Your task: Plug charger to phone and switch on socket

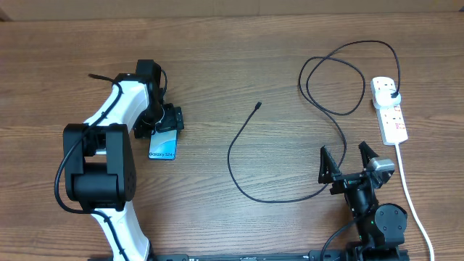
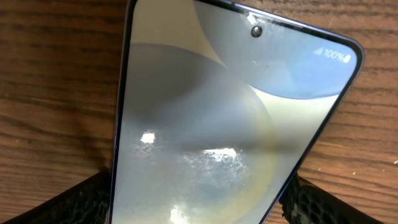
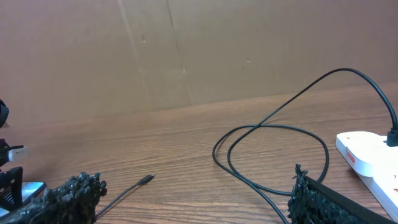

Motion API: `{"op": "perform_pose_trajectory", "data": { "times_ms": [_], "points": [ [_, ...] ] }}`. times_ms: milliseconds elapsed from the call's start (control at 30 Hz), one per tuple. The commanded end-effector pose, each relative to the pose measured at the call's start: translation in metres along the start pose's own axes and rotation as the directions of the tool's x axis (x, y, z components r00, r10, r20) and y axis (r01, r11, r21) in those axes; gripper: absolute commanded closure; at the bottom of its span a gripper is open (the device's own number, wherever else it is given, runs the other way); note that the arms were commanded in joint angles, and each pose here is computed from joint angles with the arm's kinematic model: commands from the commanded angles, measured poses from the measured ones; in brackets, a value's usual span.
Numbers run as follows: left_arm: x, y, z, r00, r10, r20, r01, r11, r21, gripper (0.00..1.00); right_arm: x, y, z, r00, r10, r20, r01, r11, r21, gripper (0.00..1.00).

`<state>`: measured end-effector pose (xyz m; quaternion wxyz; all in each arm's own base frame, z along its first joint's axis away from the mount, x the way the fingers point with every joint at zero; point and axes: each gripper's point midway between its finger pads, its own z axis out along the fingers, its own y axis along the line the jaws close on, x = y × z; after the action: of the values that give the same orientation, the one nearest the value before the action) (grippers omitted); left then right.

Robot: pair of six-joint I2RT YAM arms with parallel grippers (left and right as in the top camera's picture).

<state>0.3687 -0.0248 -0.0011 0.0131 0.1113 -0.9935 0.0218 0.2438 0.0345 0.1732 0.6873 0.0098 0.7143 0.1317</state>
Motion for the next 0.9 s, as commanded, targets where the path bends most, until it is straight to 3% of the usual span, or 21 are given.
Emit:
{"op": "perform_pose_trajectory", "data": {
  "times_ms": [0, 467, 867],
  "points": [
    [0.034, -0.004, 0.033, 0.984, -0.081, -0.159, 0.087, 0.996, 0.032, 0.1, 0.002, -0.001, 0.0, 1.0, -0.002, 0.006, 0.002, 1.0, 0.007, 0.0],
    [0.033, -0.008, 0.033, 0.982, -0.102, -0.157, 0.111, 0.993, 0.049, 0.1, 0.002, -0.001, 0.0, 1.0, -0.002, 0.006, 0.002, 1.0, 0.007, 0.0],
    [0.024, -0.005, 0.035, 0.986, 0.128, -0.108, -0.122, 0.991, 0.058, 0.08, 0.002, -0.001, 0.0, 1.0, -0.002, 0.006, 0.002, 1.0, 0.007, 0.0]
  ]
}}
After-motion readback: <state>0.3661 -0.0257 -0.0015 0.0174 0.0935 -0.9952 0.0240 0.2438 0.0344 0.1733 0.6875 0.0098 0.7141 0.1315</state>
